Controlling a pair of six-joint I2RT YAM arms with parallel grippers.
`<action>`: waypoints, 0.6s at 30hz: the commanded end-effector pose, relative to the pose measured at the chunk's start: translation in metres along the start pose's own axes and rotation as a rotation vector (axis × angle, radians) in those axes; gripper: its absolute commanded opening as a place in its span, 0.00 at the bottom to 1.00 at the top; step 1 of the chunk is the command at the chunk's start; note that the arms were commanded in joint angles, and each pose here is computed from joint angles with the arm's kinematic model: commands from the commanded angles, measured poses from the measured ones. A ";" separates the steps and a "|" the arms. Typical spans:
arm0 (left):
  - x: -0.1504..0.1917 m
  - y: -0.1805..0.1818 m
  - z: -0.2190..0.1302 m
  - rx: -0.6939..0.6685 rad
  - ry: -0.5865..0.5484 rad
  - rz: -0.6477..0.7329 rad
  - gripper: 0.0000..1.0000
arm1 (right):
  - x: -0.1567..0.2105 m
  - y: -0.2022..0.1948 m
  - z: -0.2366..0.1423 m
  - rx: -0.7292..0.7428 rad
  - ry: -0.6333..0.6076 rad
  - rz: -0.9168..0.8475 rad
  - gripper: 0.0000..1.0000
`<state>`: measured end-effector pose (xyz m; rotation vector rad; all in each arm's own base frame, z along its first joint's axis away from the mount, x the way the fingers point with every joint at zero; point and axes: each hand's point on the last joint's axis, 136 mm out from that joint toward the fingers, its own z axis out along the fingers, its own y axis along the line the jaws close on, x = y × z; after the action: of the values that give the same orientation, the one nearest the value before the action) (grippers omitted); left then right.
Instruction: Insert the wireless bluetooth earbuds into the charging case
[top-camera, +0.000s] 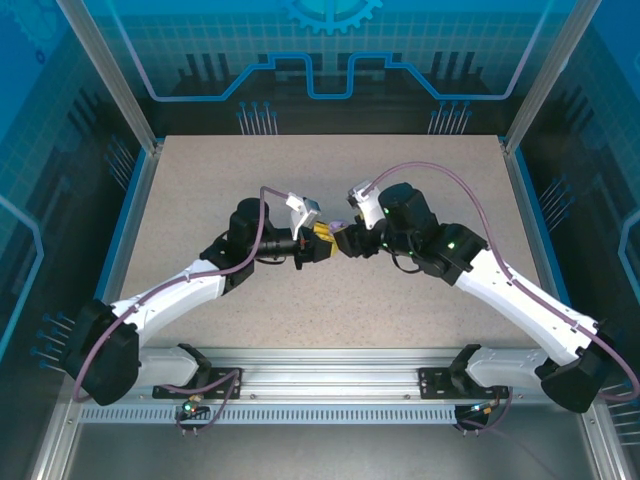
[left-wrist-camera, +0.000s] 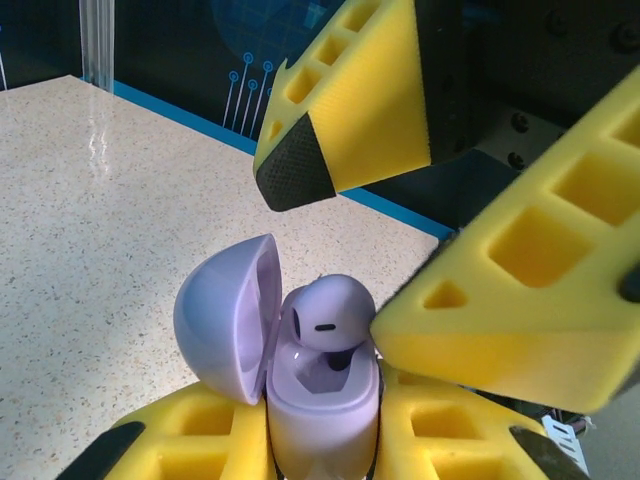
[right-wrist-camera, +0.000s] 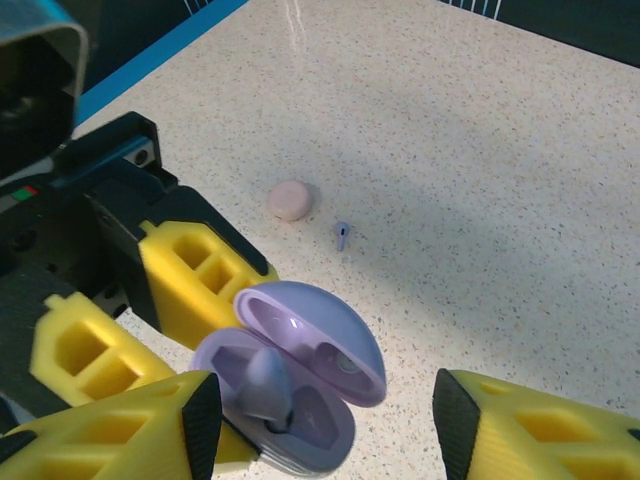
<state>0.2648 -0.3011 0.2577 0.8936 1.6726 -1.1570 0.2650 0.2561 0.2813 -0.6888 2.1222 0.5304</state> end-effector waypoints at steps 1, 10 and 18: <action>-0.025 -0.009 -0.004 0.001 -0.051 0.066 0.15 | -0.006 -0.008 -0.010 0.024 -0.008 0.029 0.61; -0.028 -0.006 -0.006 -0.020 -0.057 0.068 0.15 | 0.003 -0.015 -0.011 0.037 0.014 0.041 0.61; -0.029 -0.006 -0.007 -0.029 -0.060 0.073 0.15 | 0.007 -0.022 -0.015 0.057 0.016 0.045 0.62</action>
<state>0.2704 -0.2977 0.2584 0.8609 1.6853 -1.1173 0.2660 0.2400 0.2818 -0.6516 2.1477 0.5111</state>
